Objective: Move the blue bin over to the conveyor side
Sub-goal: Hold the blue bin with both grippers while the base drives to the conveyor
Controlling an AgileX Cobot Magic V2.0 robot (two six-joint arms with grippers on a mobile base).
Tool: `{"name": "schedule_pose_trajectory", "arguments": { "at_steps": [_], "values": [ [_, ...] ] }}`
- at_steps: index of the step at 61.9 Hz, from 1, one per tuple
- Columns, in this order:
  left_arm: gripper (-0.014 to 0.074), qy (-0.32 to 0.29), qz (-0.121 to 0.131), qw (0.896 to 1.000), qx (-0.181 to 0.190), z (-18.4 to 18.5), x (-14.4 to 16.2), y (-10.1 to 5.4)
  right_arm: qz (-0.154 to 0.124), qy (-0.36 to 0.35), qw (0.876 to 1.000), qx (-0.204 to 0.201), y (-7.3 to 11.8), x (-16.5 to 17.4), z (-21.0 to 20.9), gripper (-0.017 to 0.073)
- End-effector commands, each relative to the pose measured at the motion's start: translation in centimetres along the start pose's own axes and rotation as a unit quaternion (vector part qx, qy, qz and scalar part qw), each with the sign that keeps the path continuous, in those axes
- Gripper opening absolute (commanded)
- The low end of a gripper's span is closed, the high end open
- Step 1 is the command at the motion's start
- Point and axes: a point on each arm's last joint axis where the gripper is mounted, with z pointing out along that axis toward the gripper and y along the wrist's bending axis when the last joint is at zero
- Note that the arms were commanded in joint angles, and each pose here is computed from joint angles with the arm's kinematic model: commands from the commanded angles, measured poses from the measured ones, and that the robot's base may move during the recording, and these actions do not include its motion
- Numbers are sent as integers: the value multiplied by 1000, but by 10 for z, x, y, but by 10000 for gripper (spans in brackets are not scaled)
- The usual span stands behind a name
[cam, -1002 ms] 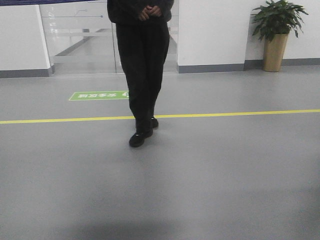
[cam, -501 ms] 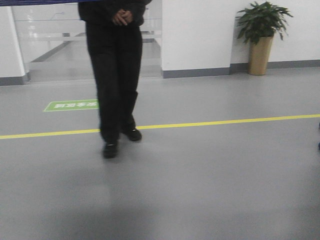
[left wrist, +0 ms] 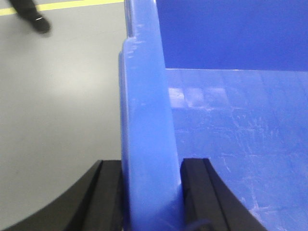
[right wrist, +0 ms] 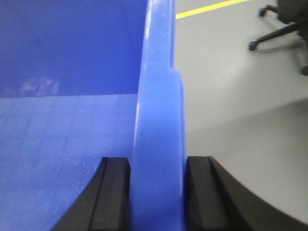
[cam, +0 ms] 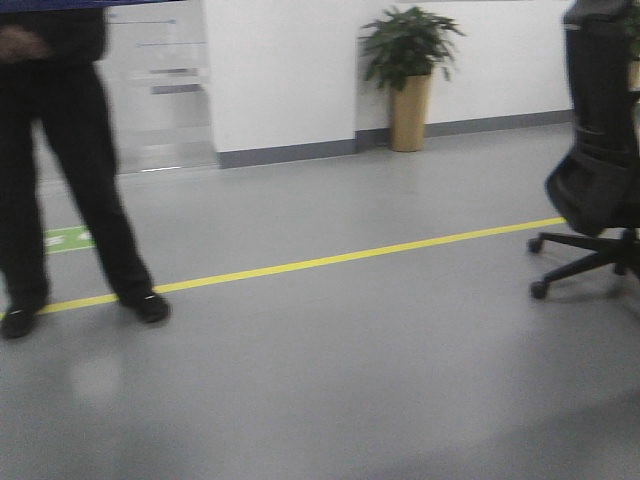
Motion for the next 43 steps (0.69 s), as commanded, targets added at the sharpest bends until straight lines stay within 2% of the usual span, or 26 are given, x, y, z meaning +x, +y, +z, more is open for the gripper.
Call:
{"name": "schedule_pose_trajectory", "arguments": {
  "at_steps": [1,43],
  "values": [
    [-20,-61,12,998,-4,-15,-8,1,-21,-80,996,29,-6,-12,-16,-78],
    [-20,-61,12,998,-4,-15,-8,1,-22,-96,995,27,-5,-15,-17,-78]
  ]
}}
